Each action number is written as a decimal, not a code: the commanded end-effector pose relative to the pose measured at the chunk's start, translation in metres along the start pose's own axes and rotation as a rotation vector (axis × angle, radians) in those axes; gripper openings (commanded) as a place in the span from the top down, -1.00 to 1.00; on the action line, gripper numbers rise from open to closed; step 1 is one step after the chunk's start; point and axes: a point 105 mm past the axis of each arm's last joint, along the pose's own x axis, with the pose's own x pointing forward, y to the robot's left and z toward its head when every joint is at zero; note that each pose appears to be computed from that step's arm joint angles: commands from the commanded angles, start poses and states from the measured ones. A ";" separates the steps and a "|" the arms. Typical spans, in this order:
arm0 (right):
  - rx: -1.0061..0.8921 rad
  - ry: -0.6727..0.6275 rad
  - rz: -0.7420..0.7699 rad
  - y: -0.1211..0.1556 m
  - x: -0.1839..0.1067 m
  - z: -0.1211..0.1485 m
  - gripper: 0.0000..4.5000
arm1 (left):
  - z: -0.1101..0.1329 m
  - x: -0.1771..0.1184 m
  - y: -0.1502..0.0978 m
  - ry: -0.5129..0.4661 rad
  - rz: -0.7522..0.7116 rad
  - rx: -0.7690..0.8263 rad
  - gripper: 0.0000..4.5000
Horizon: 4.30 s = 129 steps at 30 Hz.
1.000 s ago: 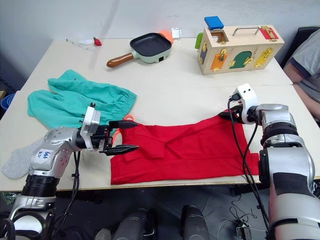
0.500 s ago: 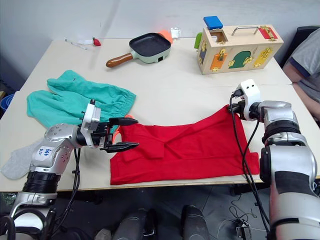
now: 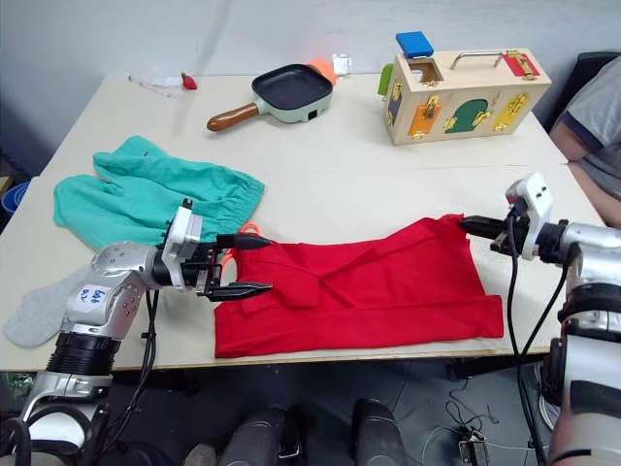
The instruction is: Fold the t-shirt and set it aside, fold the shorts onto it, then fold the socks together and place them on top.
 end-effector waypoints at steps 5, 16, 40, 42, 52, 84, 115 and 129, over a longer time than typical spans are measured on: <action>-0.145 -0.033 -0.020 0.001 -0.034 -0.006 0.99 | 0.004 -0.002 0.000 -0.003 -0.008 0.019 -1.00; -0.249 -0.008 -0.043 0.006 -0.041 -0.020 0.99 | 0.001 -0.003 0.000 0.001 -0.001 0.020 -1.00; -0.102 -0.154 0.063 0.054 -0.005 0.048 0.25 | -0.001 -0.015 0.028 -0.063 0.358 -0.057 -0.15; -0.138 -0.130 0.031 0.066 0.020 0.047 0.58 | 0.000 -0.002 0.030 -0.066 0.375 -0.055 0.15; -0.120 -0.110 -0.240 0.117 0.109 0.021 1.00 | -0.028 0.056 0.027 0.056 0.461 -0.080 0.98; 0.028 -0.388 -0.447 0.028 -0.011 -0.012 1.00 | 0.003 0.001 0.057 -0.128 0.663 -0.118 0.98; 0.030 -0.199 -0.286 0.021 -0.007 -0.025 0.93 | -0.043 -0.001 0.020 -0.043 0.576 -0.078 1.00; 0.041 0.345 -0.104 -0.018 -0.007 -0.011 -0.93 | 0.023 -0.019 -0.059 -0.119 0.056 0.040 -0.64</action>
